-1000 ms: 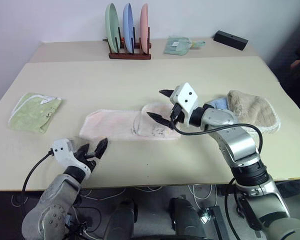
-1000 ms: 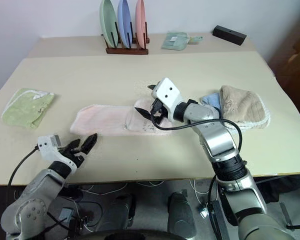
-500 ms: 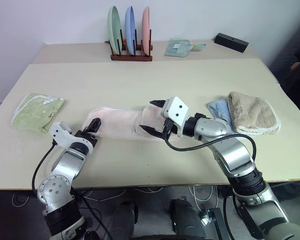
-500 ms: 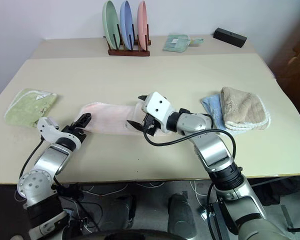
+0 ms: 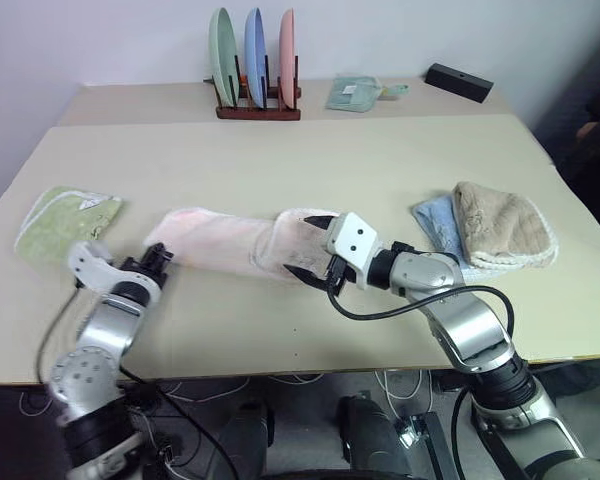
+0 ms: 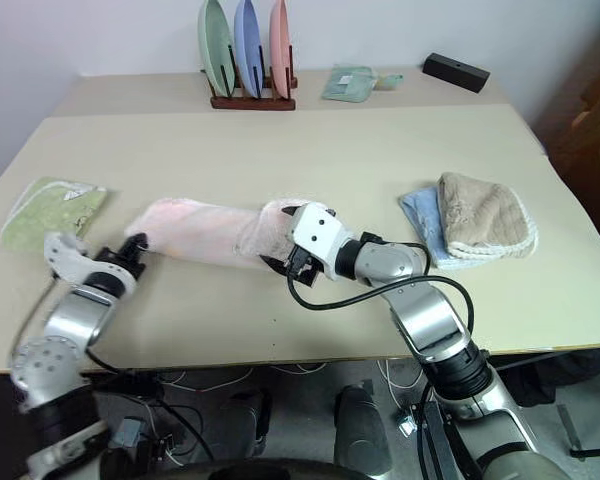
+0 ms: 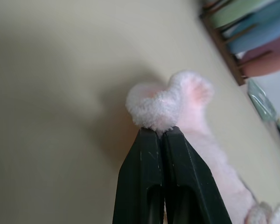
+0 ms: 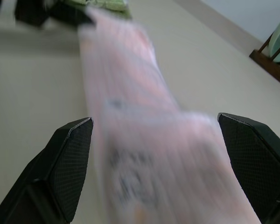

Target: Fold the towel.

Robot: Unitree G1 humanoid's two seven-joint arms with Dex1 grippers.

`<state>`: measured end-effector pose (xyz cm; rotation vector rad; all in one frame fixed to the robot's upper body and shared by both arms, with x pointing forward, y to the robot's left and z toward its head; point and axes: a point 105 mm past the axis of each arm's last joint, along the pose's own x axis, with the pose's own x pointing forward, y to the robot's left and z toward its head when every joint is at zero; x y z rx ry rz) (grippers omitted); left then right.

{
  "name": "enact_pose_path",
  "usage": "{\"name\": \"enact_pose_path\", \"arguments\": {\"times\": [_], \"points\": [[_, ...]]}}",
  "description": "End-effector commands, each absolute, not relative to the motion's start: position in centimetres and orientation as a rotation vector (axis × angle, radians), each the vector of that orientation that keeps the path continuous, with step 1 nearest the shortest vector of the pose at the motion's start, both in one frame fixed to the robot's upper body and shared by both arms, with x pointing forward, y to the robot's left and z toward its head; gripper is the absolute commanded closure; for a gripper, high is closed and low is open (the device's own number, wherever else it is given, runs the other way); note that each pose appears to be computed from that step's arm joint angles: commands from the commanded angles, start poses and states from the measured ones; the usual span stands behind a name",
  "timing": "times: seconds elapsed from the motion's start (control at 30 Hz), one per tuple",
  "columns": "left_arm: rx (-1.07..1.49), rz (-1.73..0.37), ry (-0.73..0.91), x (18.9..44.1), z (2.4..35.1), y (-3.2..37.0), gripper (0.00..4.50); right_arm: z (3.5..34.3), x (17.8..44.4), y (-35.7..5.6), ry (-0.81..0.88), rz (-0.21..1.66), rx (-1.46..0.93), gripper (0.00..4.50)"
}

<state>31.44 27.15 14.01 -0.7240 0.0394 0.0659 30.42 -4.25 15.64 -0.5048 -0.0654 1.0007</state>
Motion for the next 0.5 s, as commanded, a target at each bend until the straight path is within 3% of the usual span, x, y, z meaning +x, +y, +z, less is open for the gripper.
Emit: {"name": "enact_pose_path", "arguments": {"times": [0.03, 0.3, 0.5], "points": [[-0.548, -0.083, -0.078, 31.8, 18.5, 26.8, 4.46, 16.7, 30.1, -4.5, -0.113, 0.989, -0.522, 0.12], [-0.213, -0.655, -0.05, 31.4, 21.1, 16.0, 4.46, 16.4, 31.5, -6.3, -0.085, 0.919, -0.527, 0.12], [0.058, -1.007, 0.032, 29.4, 18.1, 8.9, 4.46, 15.9, 32.0, -8.1, -0.058, 0.853, -0.542, 0.12]]}}
